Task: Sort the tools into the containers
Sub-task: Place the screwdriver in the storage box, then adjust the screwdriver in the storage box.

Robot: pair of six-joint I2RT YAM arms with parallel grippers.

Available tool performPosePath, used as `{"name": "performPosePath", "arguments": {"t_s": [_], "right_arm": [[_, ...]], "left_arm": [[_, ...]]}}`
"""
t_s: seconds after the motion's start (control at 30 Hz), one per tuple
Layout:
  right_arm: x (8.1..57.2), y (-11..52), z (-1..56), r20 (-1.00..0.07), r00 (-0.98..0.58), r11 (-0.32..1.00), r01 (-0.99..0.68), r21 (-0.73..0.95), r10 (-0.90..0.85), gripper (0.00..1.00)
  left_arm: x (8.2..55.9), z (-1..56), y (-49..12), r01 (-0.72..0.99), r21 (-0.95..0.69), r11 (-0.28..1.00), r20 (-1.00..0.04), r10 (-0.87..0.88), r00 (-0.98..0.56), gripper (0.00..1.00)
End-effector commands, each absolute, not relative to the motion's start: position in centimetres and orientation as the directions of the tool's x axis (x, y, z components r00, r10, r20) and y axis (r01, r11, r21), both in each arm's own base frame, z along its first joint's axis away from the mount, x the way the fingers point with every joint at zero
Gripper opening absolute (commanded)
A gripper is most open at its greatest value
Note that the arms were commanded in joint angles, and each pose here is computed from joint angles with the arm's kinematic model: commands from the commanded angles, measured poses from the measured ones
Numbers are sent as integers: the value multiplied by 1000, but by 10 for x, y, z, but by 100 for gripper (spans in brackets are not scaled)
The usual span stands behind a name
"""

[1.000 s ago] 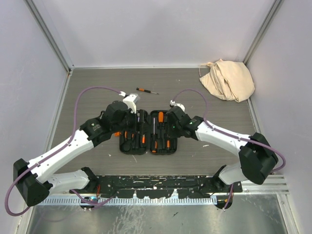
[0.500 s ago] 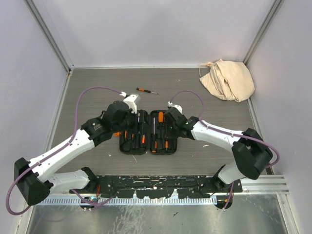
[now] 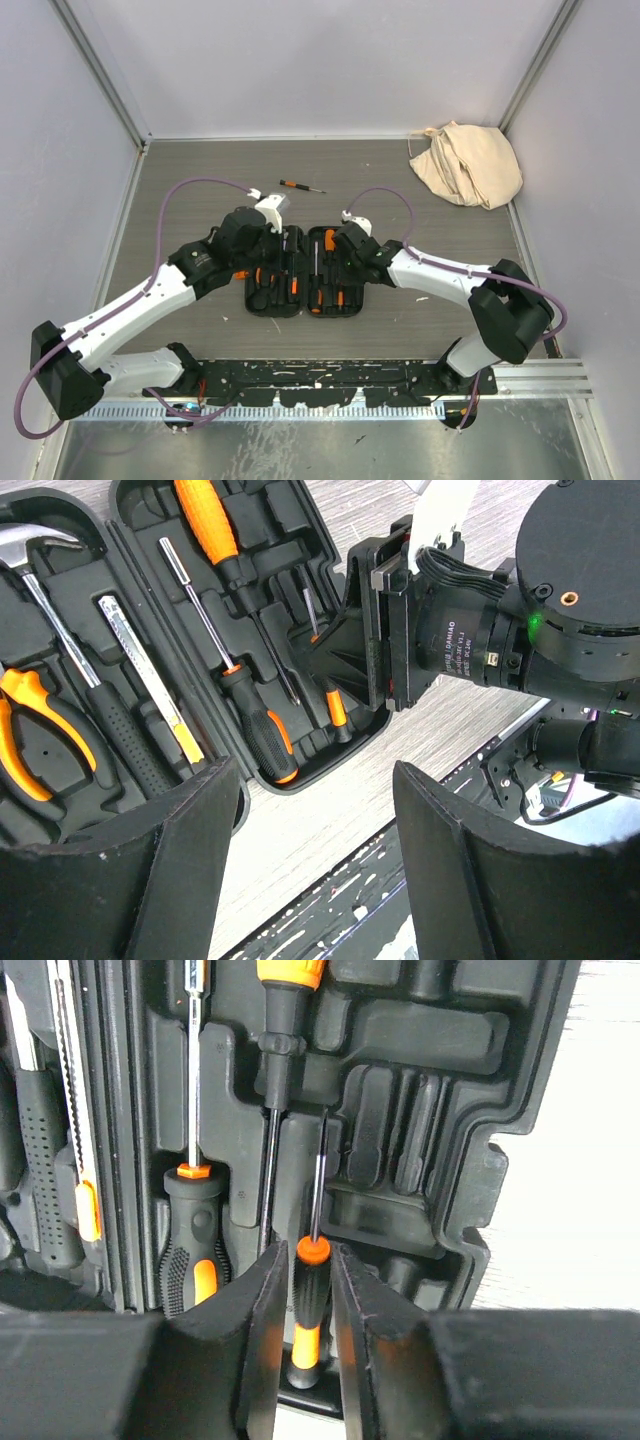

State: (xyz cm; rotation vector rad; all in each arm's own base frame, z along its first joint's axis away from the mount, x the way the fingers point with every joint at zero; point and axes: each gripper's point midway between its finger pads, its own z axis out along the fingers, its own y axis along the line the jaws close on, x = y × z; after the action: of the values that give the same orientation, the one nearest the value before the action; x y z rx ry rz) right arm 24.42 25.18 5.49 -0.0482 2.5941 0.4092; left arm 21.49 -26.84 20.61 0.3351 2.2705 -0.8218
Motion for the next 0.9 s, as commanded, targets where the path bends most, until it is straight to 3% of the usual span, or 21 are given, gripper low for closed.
{"name": "performPosePath", "arguments": {"t_s": [0.0, 0.13, 0.6, 0.87], "right_arm": [[249, 250, 60, -522, -852, 959, -110, 261, 45, 33], [247, 248, 60, -518, -854, 960, -109, 257, 42, 41], [252, 225, 109, -662, -736, 950, -90, 300, 139, 46], [240, 216, 117, -685, -688, 909, -90, 407, 239, 47]], "left_arm": [[216, 216, -275, 461, -488, 741, -698, -14, -716, 64], [217, 215, -276, 460, -488, 741, -696, -12, -718, 64], [235, 200, -273, 361, -448, 818, -668, -38, -743, 63], [249, 163, -307, 308, -427, 850, -564, 15, -826, 53]]}}
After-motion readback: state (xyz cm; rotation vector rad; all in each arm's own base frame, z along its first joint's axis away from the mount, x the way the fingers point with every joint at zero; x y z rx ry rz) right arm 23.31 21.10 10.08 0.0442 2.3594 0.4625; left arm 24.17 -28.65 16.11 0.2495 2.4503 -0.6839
